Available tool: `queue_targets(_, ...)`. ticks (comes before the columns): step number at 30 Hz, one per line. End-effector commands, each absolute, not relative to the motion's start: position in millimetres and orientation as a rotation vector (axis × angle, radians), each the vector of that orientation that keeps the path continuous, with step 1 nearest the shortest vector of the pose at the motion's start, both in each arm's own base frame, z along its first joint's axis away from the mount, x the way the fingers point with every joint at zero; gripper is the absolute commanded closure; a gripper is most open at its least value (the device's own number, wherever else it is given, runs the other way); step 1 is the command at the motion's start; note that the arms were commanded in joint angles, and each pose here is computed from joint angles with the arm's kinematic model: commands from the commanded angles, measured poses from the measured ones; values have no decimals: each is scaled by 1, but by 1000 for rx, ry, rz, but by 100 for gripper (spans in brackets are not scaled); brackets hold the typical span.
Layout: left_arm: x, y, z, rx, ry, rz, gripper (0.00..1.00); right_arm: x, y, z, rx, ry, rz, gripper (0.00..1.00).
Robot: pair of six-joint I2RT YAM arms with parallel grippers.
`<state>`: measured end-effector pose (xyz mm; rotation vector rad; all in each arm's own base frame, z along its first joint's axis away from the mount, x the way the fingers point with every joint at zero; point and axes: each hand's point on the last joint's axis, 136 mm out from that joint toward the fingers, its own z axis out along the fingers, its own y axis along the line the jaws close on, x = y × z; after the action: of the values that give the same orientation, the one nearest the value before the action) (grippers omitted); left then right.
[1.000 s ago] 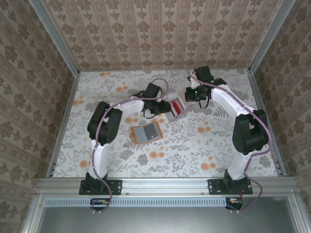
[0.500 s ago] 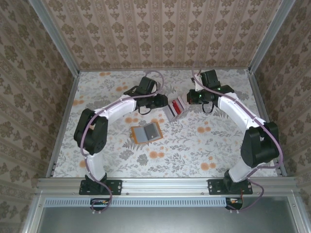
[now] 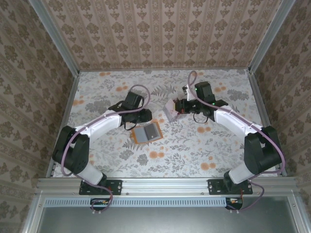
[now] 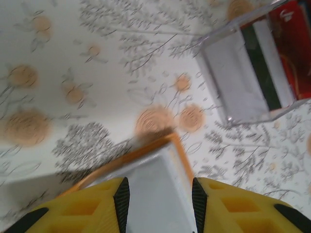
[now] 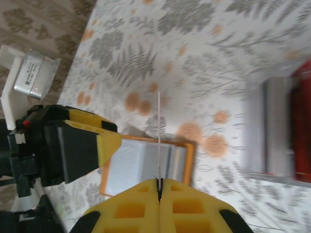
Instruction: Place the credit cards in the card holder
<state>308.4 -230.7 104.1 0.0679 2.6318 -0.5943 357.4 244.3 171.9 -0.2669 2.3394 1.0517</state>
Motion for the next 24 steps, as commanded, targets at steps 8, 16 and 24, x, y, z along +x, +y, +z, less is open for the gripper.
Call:
queue_targets(8, 272, -180, 73, -81, 2714, -469, 61, 319, 332, 130, -347, 2360, 1282, 95)
queue_targets(16, 254, -167, 55, -123, 2754, -441, 68, 312, 341, 89, -262, 2456, 1276, 95)
queue_targets(24, 241, -149, 27, -166, 2806, -355, 75, 304, 345, 73, -269, 2495, 1261, 95)
